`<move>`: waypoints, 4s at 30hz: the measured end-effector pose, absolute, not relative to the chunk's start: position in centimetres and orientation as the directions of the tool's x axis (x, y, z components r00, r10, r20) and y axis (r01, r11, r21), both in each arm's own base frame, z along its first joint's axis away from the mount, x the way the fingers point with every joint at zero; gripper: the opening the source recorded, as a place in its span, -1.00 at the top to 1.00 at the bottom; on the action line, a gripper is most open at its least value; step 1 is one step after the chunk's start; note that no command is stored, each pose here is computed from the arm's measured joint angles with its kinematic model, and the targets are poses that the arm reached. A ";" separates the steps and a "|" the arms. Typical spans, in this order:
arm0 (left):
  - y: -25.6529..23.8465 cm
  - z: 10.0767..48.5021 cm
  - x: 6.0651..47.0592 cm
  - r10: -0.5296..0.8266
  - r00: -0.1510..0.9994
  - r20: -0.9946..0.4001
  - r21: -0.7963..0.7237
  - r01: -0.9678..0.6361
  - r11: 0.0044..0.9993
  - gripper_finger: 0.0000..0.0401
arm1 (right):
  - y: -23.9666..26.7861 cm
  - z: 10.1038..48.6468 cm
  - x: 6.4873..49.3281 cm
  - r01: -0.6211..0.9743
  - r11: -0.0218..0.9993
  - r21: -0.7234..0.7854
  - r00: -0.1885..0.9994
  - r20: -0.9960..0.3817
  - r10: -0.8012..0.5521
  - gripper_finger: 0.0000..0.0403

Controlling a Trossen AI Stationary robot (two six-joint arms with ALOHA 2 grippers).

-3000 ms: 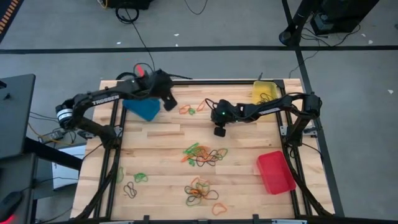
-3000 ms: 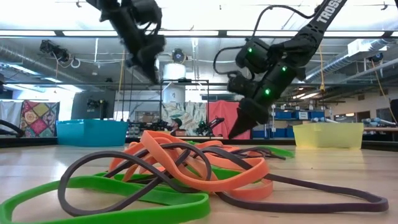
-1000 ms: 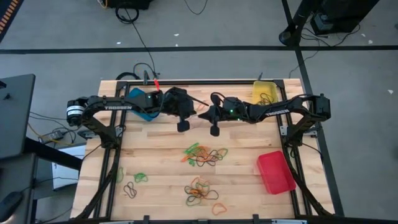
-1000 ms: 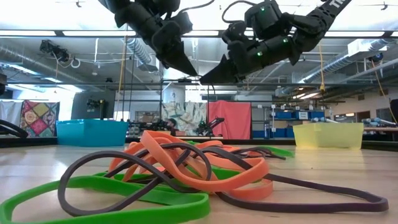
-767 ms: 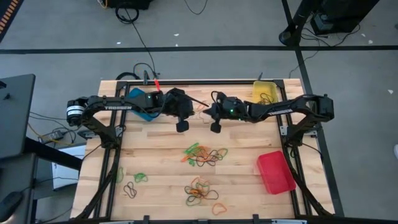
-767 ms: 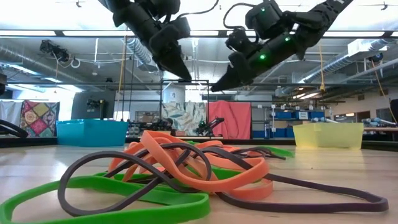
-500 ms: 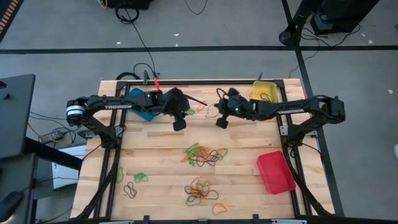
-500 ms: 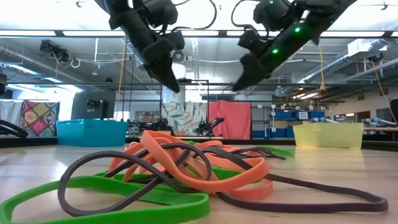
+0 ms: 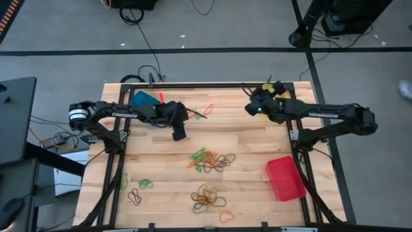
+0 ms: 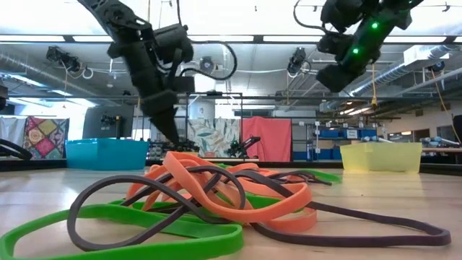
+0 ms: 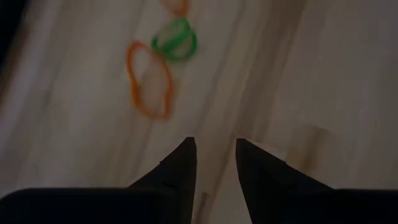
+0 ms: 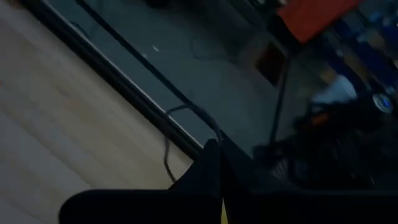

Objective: Sort rubber bands into baskets
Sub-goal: Put the brown rubber band into the yellow bin

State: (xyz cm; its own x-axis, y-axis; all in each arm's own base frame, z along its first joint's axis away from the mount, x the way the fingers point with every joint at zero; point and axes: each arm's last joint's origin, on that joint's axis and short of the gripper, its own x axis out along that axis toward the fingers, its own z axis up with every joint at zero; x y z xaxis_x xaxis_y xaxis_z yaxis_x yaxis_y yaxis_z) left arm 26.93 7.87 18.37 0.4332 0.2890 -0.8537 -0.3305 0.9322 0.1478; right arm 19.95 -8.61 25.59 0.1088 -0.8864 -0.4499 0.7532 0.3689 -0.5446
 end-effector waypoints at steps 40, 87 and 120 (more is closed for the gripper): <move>5.0 15.8 19.6 0.290 -0.284 -0.914 0.405 -0.586 0.702 0.41 | -11.1 23.8 18.5 0.794 0.369 -0.483 -0.004 -0.612 -0.791 -0.06; 12.6 21.1 24.4 0.508 0.191 -0.840 0.291 -0.632 0.718 0.50 | -12.4 23.3 16.3 0.851 0.222 -0.476 -0.166 -0.644 -0.747 -0.04; 14.9 17.3 21.2 0.486 0.154 -0.860 0.246 -0.709 0.660 0.51 | -13.3 22.9 15.4 0.794 0.373 -0.481 -0.144 -0.744 -0.652 -0.02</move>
State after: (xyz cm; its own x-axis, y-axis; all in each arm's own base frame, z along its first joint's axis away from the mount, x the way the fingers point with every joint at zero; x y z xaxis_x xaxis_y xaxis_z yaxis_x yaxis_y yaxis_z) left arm 21.23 14.90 17.34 0.1541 0.4862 -0.8601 -0.7093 0.6605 0.2463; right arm 15.40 -13.30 22.95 -0.1443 -0.6521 -0.7443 0.7935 0.3731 -0.4807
